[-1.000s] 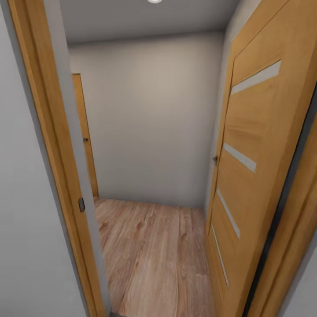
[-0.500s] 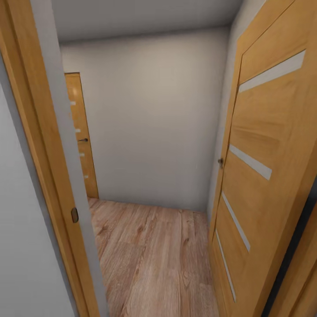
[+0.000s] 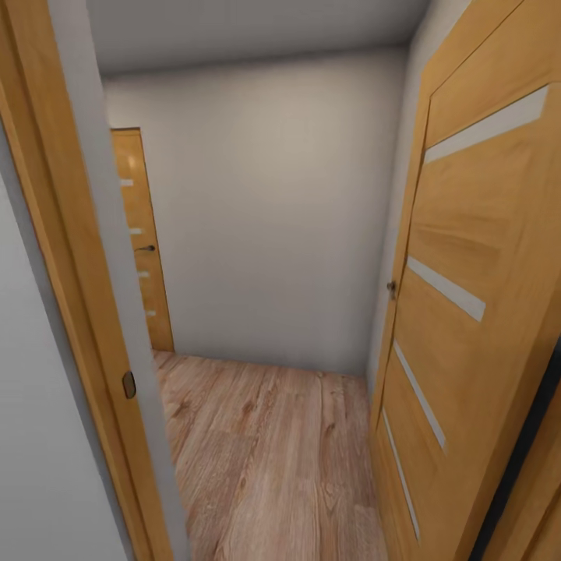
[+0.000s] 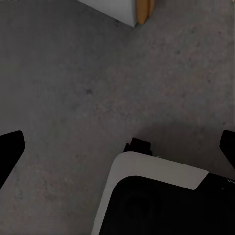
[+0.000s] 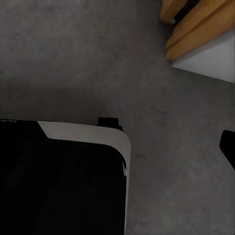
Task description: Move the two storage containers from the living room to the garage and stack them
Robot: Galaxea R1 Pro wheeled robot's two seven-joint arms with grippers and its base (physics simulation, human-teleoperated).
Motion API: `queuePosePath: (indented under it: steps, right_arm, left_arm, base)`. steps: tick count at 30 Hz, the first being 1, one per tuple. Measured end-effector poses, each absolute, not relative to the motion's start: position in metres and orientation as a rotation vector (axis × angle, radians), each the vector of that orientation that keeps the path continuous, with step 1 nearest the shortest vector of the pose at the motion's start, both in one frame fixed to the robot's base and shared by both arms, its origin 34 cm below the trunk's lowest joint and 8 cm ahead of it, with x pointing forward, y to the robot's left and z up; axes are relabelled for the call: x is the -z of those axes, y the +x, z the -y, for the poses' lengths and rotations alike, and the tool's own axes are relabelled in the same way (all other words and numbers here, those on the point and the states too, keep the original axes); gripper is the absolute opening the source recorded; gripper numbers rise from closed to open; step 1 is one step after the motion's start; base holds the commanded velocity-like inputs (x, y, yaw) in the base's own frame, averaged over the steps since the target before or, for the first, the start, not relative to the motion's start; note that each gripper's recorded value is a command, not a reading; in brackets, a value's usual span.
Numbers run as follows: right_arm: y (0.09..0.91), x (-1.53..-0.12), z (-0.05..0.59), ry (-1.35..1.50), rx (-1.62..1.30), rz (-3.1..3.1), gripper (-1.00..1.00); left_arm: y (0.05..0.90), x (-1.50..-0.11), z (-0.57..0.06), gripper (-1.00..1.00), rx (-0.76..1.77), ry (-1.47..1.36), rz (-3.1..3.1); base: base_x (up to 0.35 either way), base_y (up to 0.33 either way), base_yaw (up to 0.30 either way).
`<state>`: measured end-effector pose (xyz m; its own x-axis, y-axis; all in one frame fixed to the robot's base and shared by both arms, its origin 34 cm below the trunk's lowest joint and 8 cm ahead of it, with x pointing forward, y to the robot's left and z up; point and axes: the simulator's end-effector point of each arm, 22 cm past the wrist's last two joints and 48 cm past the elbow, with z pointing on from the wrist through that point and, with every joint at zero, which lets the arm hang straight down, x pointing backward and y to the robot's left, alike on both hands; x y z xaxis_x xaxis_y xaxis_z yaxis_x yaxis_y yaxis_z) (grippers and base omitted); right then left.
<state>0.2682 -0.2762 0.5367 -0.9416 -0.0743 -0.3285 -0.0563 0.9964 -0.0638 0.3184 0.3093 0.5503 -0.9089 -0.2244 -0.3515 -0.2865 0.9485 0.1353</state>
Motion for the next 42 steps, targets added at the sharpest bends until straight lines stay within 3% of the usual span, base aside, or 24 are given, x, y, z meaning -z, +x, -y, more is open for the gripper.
queuePosePath:
  steps: [42]
  right_arm:
    - [0.2686, -0.5368, 0.2760, -0.094, 0.081, -2.800, 1.00]
  left_arm:
    - [0.3185, -0.5503, -0.3093, 1.00, -0.263, -0.373, -2.766]
  base:
    - [0.190, 0.000, -0.036]
